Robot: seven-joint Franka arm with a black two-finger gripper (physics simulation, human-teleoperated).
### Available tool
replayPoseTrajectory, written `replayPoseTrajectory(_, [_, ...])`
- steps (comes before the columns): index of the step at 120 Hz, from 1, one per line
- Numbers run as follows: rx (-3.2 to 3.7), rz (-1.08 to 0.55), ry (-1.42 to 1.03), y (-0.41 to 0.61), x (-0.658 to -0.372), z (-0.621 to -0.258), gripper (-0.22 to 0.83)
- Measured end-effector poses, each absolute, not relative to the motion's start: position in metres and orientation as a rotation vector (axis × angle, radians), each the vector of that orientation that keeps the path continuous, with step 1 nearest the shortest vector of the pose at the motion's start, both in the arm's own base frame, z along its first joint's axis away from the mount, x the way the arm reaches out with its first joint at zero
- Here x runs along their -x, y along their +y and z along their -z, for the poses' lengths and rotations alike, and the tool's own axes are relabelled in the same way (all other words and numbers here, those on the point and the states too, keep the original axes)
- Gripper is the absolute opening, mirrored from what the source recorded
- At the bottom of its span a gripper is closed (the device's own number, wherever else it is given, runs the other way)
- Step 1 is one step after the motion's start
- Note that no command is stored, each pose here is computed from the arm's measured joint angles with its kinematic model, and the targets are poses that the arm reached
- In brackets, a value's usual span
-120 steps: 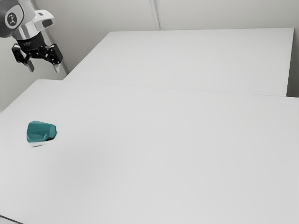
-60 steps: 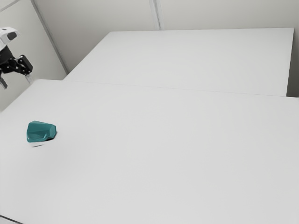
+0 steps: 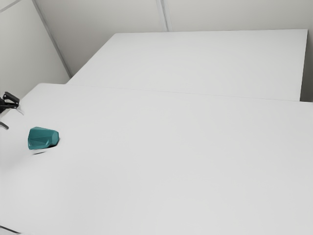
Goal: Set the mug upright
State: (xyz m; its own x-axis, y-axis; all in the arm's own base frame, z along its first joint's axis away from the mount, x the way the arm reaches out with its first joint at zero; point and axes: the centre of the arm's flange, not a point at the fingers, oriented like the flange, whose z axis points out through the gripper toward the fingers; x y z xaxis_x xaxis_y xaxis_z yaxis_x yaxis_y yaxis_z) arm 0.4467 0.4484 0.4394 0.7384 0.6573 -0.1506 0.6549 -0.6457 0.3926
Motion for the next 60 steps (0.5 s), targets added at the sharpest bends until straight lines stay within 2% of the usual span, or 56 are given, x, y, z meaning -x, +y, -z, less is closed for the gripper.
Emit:
replayPoseTrajectory(16, [-2.452,-0.040,0.961,0.482,-0.433,-0.404,0.62])
replayPoseTrajectory(44, [-2.396,-0.094,0.789,0.508,-0.455,-0.352,0.62])
replayPoseTrajectory(60, [-2.371,-0.144,0.692,0.511,-0.470,-0.335,0.62])
